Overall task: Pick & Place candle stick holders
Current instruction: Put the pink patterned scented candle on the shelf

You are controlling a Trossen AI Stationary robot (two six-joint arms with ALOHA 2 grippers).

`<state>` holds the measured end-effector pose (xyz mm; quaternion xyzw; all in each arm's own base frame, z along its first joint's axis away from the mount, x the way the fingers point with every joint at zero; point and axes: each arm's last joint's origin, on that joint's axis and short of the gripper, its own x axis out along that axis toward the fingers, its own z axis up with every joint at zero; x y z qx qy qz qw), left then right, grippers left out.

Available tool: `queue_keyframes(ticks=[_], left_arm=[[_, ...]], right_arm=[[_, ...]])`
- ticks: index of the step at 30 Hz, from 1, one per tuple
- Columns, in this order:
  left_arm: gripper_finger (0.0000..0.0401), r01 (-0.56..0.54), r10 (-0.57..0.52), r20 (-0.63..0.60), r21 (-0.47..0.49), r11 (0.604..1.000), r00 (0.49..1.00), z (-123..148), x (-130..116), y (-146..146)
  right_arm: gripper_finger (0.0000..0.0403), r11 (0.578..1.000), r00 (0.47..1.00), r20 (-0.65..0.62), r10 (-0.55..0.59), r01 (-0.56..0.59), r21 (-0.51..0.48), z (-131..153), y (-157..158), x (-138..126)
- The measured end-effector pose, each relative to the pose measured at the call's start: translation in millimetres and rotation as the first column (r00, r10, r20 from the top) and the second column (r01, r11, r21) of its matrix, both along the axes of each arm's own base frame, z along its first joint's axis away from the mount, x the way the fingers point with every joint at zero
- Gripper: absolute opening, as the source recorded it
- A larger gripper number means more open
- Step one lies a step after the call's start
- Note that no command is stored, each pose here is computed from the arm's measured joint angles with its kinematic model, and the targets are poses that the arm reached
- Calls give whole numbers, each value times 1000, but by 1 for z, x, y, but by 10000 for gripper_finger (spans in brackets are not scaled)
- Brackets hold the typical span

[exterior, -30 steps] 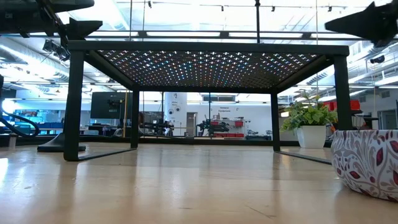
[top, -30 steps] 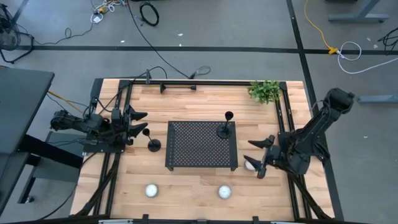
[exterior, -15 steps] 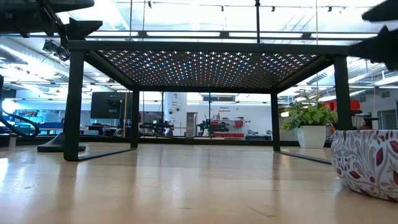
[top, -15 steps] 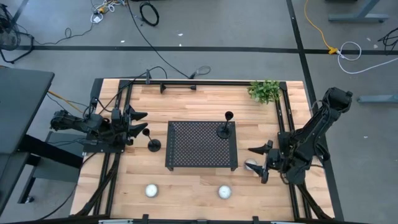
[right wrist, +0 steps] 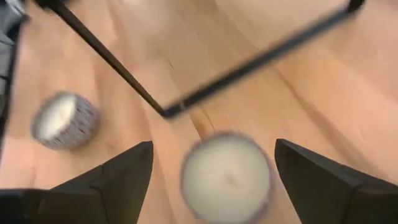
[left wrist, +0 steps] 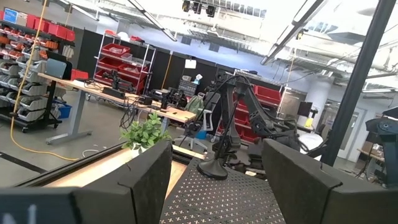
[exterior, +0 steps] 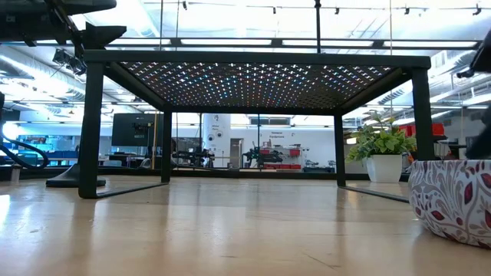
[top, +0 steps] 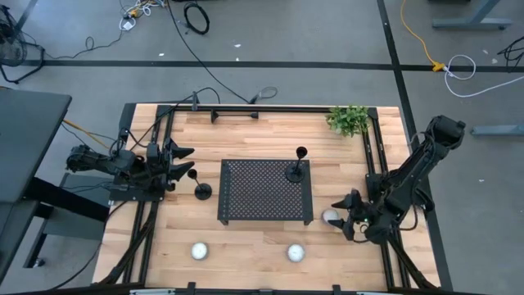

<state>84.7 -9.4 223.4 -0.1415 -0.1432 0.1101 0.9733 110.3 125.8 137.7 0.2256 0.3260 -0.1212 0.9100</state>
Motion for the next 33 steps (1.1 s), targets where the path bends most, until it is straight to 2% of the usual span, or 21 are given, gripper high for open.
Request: queue_keyframes(ticks=[11, 33], left_arm=[[252, -14, 14, -1, -3, 1000, 1000, 0, 0, 0], [252, -15, 15, -2, -2, 1000, 1000, 0, 0, 0]], right_arm=[[331, 986, 975, -213, 58, -22, 165, -5, -4, 4], [331, 978, 978, -207, 5, 38, 205, -4, -10, 14]])
